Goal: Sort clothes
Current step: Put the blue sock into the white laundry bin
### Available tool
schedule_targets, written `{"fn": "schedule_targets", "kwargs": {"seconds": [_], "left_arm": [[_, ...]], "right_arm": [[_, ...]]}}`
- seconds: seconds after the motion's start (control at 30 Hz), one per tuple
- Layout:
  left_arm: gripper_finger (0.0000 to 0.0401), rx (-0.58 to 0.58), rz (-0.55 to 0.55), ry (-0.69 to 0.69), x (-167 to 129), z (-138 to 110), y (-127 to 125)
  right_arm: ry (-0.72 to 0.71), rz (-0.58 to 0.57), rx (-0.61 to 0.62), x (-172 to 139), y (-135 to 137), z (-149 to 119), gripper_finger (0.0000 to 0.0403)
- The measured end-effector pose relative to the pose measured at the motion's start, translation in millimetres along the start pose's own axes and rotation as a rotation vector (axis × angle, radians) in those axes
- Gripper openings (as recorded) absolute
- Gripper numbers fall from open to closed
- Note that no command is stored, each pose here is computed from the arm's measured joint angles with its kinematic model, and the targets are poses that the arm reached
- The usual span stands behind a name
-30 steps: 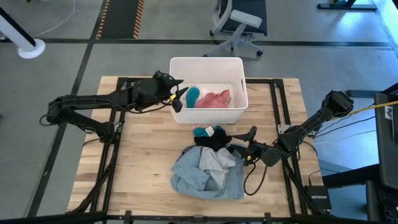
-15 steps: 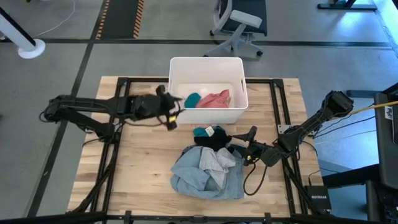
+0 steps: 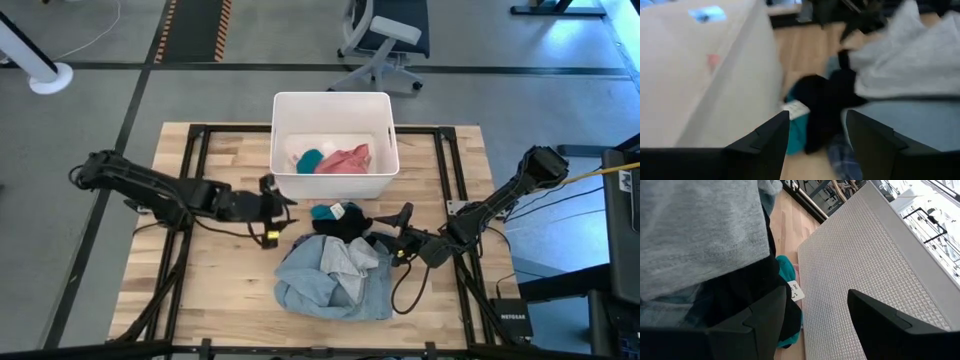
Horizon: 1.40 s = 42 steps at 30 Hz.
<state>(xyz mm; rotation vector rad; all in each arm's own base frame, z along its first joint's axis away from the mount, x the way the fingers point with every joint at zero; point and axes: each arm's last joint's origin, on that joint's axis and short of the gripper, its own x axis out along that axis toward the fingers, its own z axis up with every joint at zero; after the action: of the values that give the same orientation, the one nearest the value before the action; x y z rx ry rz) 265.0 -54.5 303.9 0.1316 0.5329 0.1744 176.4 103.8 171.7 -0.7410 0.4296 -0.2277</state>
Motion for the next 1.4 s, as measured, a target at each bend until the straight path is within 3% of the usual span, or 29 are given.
{"fn": "schedule_targets", "kwargs": {"seconds": [0.27, 0.47, 0.67, 0.9, 1.2, 1.3, 1.4], "left_arm": [[0.0193, -0.005, -0.243, 0.099, 46, -19, -36], [0.0194, -0.062, -0.331, 0.317, 73, -51, -60], [0.0194, -0.106, -0.239, 0.682, 73, -92, -73], [0.0194, -0.131, -0.113, 0.923, 53, -116, -86], [0.0194, -0.182, 0.024, 1.053, 9, -116, -81], [0.0194, -0.236, 0.030, 1.013, -4, -107, -76], [0.0194, -0.282, 0.040, 0.876, -19, -88, -69]], "right_arm": [[0.003, -0.008, 0.001, 0, 0, 0, 0.0232], [0.003, -0.007, 0.020, 0, 0, 0, 0.0232], [0.011, -0.004, 0.013, 0, 0, -1, 0.0232], [0.011, -0.003, 0.013, 0, 0, -1, 0.0232], [0.011, -0.003, 0.014, 0, 0, -1, 0.0232], [0.011, -0.003, 0.014, 0, 0, -1, 0.0232], [0.011, -0.005, 0.015, 0, 0, -1, 0.0232]]}}
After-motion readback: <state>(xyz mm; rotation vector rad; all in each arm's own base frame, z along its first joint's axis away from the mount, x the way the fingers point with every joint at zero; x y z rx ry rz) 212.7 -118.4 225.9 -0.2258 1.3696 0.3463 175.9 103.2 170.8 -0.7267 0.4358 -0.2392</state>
